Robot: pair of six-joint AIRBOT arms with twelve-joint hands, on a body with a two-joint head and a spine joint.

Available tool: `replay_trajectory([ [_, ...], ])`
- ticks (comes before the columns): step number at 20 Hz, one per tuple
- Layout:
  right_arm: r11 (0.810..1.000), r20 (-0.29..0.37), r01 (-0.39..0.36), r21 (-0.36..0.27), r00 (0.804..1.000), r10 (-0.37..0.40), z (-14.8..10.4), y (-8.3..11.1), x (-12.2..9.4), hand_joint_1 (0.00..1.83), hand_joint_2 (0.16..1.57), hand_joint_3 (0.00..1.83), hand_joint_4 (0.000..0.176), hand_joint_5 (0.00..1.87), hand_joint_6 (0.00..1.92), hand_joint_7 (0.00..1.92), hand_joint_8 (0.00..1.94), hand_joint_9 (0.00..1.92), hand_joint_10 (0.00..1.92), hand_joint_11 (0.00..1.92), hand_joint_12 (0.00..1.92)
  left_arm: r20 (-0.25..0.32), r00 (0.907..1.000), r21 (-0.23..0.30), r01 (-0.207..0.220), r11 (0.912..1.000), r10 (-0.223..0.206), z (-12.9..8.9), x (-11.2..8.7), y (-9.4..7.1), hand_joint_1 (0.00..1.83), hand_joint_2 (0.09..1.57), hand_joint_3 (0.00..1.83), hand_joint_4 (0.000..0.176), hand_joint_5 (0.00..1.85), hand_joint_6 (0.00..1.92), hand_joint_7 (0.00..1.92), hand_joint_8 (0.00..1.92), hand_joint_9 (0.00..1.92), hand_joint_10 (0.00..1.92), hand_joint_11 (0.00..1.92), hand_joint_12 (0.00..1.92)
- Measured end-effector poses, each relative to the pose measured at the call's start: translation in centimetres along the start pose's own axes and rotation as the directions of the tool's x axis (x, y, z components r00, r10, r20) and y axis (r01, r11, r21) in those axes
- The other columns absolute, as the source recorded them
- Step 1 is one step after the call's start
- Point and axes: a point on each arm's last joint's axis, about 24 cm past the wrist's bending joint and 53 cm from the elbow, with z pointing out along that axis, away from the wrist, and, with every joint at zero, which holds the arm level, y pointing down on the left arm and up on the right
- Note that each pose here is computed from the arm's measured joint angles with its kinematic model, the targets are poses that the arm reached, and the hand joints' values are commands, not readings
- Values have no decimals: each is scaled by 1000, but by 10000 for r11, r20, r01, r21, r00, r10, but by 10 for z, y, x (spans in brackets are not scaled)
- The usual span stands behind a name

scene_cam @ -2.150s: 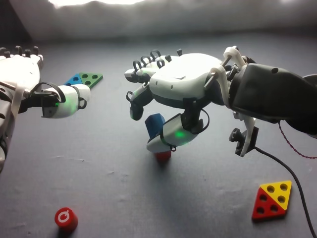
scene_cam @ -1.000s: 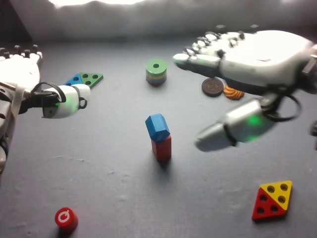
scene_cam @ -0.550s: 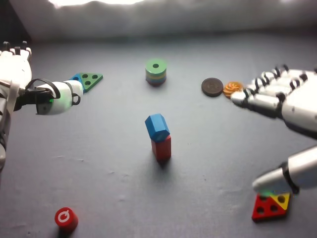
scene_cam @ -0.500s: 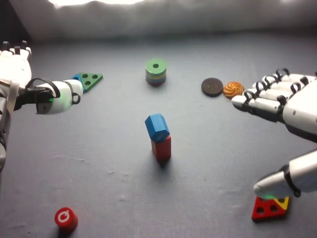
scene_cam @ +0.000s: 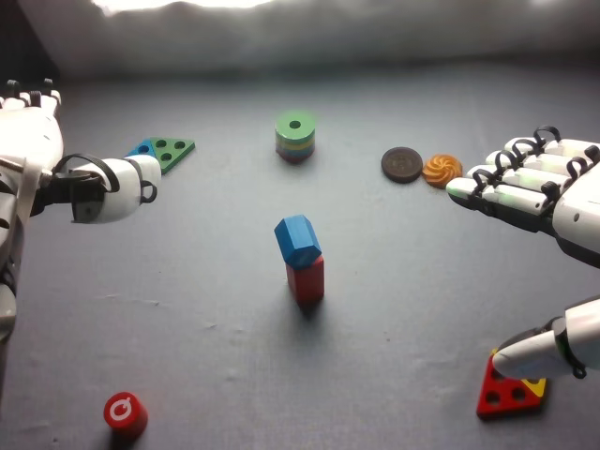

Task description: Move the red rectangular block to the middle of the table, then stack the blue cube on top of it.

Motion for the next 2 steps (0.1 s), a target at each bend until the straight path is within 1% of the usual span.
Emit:
replay_trajectory([
  [2, 10000, -8, 4, -2, 10000, -4, 0, 0, 0, 253, 835, 0, 0, 0, 0, 0, 0, 0, 0, 0, 0, -25, 10000, 23, 4, 10000, -3, -1, 1, -1, 0, 1162, 0, 0, 66, 8, 69, 7, 42, 4, 0, 165],
])
